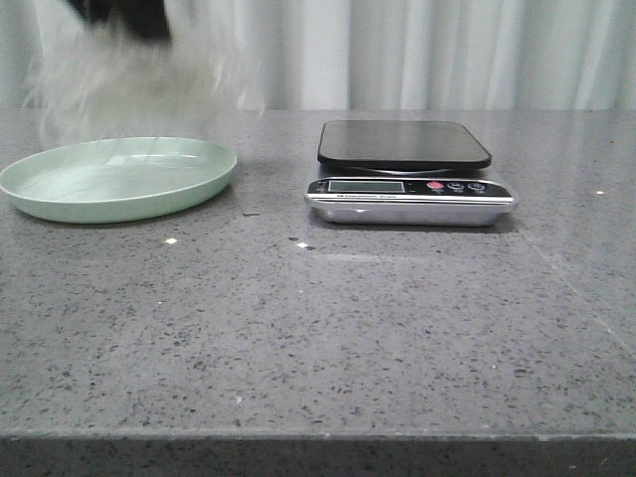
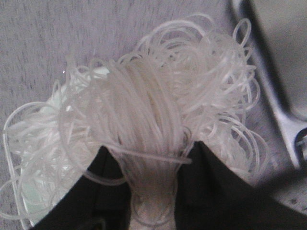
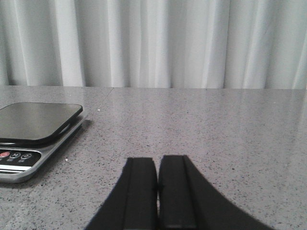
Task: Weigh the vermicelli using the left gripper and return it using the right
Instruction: 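Lift the vermicelli with the left gripper and carry it onto the scale, then open the left gripper to release the vermicelli and withdraw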
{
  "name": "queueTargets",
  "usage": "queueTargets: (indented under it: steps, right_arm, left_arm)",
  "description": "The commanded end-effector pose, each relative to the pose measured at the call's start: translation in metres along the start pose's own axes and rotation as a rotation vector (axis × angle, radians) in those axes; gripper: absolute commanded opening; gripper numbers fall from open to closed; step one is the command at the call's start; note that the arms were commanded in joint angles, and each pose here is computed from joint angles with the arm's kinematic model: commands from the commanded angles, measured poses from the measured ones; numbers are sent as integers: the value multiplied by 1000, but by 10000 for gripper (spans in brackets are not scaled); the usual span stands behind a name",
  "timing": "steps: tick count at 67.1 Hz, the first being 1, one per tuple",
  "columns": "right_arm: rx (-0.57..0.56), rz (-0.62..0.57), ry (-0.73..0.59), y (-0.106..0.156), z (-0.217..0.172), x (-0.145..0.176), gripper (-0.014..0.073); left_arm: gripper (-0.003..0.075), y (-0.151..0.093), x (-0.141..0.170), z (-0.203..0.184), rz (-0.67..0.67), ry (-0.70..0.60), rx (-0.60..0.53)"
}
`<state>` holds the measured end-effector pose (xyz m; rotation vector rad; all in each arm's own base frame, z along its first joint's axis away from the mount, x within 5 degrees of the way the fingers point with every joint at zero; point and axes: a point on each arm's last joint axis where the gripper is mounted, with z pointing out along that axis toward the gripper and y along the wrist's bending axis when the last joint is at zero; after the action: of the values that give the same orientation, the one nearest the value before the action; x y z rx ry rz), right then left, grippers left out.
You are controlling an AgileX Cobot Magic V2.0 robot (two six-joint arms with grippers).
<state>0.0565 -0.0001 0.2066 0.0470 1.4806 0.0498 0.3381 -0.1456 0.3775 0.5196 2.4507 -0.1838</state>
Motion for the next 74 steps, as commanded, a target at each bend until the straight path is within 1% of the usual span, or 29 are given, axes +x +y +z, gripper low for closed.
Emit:
queueTargets:
  steps: [1, 4, 8, 15, 22, 32, 39, 47, 52, 53, 54, 57, 58, 61, 62, 63, 64, 65, 66, 67, 68, 69, 71, 74]
  right_arm:
    - [2, -4, -111, 0, -2, -11, 187]
    - [2, -4, -111, 0, -2, -11, 187]
    - [2, -4, -111, 0, -2, -11, 187]
    - [2, -4, -111, 0, -2, -11, 187]
    - [2, -4, -111, 0, -2, -11, 187]
    - [2, -4, -111, 0, -2, -11, 187]
    - [2, -4, -111, 0, -2, -11, 187]
    - [2, -4, -111, 0, -2, -11, 187]
    - [2, -4, -111, 0, -2, -11, 187]
    - [2, -4, -111, 0, -2, -11, 187]
    - [2, -4, -111, 0, -2, -11, 187]
    - [2, -4, -111, 0, -2, -11, 187]
    - [2, -4, -111, 0, -2, -11, 187]
    - [2, -4, -111, 0, -2, -11, 187]
    - [2, -4, -111, 0, -2, -11, 187]
    - [2, -4, -111, 0, -2, -11, 187]
    - [2, -4, -111, 0, -2, -11, 187]
    - [2, -4, -111, 0, -2, -11, 187]
    - [2, -4, -111, 0, -2, -11, 187]
    - [2, -4, -111, 0, -2, -11, 187]
    - [2, -4, -111, 0, -2, -11, 187]
    - [2, -4, -111, 0, -2, -11, 187]
    - [2, -4, -111, 0, -2, -11, 187]
    - [2, -4, -111, 0, -2, -11, 187]
  left_arm:
    - [143, -20, -29, -54, 19, -227, 73]
    - [141, -28, -38, -63, 31, -270, 97]
    - [130, -41, -45, -66, 49, -293, 134]
    - [130, -65, -55, -58, 88, -308, 182]
    - [130, -88, -61, -34, 137, -287, 214]
    - [130, -113, -65, 3, 170, -243, 243]
    - [136, -124, -63, 24, 182, -218, 252]
    - [167, -131, -60, 43, 192, -181, 256]
    - [221, -133, -58, 51, 195, -162, 256]
    - [221, -133, -58, 51, 195, -162, 256]
    - [246, -133, -58, 54, 195, -157, 255]
    - [284, -134, -57, 55, 195, -153, 255]
    - [310, -134, -57, 56, 195, -151, 255]
    - [349, -134, -57, 56, 195, -150, 255]
    - [392, -134, -57, 56, 196, -147, 254]
    - [392, -134, -57, 56, 196, -147, 254]
    - [437, -134, -57, 57, 196, -145, 254]
    - [437, -134, -57, 57, 196, -145, 254]
    - [482, -134, -57, 56, 195, -145, 256]
    - [482, -134, -57, 56, 195, -145, 256]
    - [533, -134, -57, 56, 195, -145, 256]
    - [533, -134, -57, 56, 195, -145, 256]
    - [572, -134, -57, 55, 196, -146, 256]
    - [599, -133, -58, 51, 198, -141, 257]
